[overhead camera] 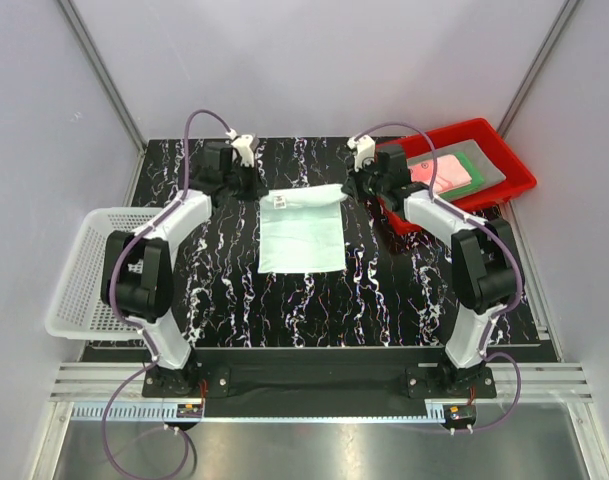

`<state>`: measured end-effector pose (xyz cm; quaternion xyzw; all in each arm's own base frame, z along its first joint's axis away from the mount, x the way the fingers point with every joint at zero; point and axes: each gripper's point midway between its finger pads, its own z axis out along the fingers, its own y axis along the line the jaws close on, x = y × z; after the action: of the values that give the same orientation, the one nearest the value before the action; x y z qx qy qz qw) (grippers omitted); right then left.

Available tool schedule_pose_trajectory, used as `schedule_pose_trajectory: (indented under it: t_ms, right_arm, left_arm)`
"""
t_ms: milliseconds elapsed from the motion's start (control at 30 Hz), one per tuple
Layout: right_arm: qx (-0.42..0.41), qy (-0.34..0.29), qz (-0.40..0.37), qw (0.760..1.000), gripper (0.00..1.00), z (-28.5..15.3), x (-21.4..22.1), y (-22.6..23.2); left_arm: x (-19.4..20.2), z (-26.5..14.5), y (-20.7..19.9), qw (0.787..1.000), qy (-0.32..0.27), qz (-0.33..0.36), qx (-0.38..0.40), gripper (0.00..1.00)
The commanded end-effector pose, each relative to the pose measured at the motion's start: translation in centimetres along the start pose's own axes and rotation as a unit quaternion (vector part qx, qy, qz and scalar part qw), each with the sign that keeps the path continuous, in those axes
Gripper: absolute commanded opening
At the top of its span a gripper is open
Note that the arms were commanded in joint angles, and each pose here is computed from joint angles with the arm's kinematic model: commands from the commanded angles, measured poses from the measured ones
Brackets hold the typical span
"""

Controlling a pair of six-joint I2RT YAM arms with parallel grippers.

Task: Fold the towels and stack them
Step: Fold the towel

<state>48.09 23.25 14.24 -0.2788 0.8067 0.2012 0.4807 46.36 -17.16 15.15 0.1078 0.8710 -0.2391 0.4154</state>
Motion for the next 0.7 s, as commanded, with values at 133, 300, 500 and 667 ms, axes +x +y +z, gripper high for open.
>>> schedule_pose_trajectory:
  t_ms: [133, 300, 500, 667]
  right_arm:
    - [-0.016, 0.009, 0.042, 0.999, 0.00, -2.3, 2.1, 2.7]
    - [-0.017, 0.012, 0.048, 0.999, 0.00, -3.8, 2.5, 4.2]
    - [-0.017, 0.029, 0.057, 0.998, 0.00, -5.0, 3.9, 5.3]
    - [-0.012, 0.065, 0.080, 0.995, 0.00, -5.9, 6.8, 6.4]
  left_arm:
    - [2.4, -2.2, -1.2, 1.000, -0.011, -0.004, -0.018, 0.00]
    - [4.0, -3.3, -1.4, 0.999, -0.008, -0.030, -0.025, 0.00]
    - [4.2, -5.3, -2.4, 0.999, -0.018, -0.031, -0.026, 0.00]
    - [7.3, -5.2, -3.1, 0.999, 0.017, -0.042, -0.023, 0.00]
